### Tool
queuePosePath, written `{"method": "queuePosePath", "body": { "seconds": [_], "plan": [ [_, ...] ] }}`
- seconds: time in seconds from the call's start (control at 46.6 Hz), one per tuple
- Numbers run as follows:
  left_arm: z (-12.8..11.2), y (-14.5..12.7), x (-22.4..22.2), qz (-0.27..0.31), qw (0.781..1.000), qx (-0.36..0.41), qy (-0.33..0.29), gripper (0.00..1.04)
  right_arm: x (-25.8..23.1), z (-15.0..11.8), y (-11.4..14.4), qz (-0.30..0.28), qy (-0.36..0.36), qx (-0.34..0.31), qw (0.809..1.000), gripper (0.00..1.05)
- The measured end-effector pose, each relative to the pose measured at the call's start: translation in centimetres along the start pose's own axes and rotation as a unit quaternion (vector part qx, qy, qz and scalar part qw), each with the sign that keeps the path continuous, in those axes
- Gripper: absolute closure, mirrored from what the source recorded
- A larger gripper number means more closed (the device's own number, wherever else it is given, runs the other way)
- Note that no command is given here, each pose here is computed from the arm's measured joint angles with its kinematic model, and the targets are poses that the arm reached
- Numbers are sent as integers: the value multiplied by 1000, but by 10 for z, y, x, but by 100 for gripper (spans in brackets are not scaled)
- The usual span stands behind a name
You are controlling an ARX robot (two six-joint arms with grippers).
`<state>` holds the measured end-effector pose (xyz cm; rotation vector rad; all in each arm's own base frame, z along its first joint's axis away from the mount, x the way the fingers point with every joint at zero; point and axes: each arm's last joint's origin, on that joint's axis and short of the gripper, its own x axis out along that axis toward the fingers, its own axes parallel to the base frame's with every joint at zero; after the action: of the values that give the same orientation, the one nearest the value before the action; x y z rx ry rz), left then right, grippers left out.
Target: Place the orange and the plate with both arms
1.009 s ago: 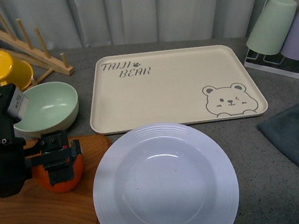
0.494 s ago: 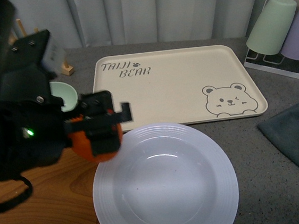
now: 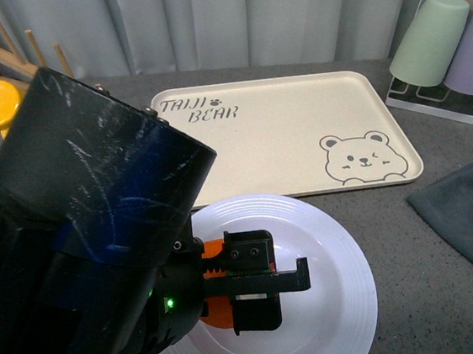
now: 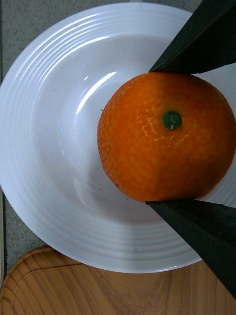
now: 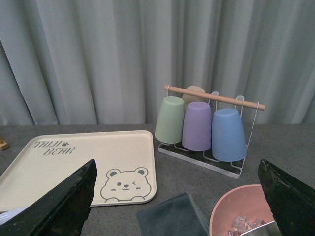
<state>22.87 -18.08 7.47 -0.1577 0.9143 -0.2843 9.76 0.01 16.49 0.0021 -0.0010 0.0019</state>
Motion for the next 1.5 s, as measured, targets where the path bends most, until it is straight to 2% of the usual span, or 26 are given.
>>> {"method": "queuePosePath", "body": {
  "seconds": [0.429,0.515,0.58,0.623,0.666,0.837,0.988,1.031,1.073,1.116,1.181,1.267,1.503],
  "plan": [
    [1,1,15,-1,1000,-10,10,41,0,0,0,0,0,0,1000,9],
    [2,1,15,-5,1000,-16,5,24,0,0,0,0,0,0,1000,9],
    [5,1,13,-10,1000,-22,0,17,0,0,0,0,0,0,1000,9],
    [11,1,8,-13,1000,-27,-10,8,0,0,0,0,0,0,1000,9],
    [15,1,4,-15,999,-30,-19,5,0,0,0,0,0,0,1000,9],
    [41,16,-31,3,995,-59,-84,6,0,0,0,0,0,0,1000,9],
    [46,44,-63,44,987,-86,-126,6,0,0,0,0,0,0,1000,9],
    [41,57,-68,74,979,-71,-179,11,0,0,0,0,0,0,1000,9],
    [32,75,-76,112,952,-32,-283,22,0,0,0,1,0,0,1000,9],
    [22,86,-87,119,933,-4,-339,31,0,0,0,1,0,0,1000,9],
    [24,92,-113,119,903,32,-411,45,0,0,0,0,0,0,1000,9],
    [25,96,-132,118,887,54,-444,60,0,0,0,0,0,0,1000,9],
    [5,112,-146,132,891,69,-430,97,0,0,0,0,0,0,1000,9]
  ]
}}
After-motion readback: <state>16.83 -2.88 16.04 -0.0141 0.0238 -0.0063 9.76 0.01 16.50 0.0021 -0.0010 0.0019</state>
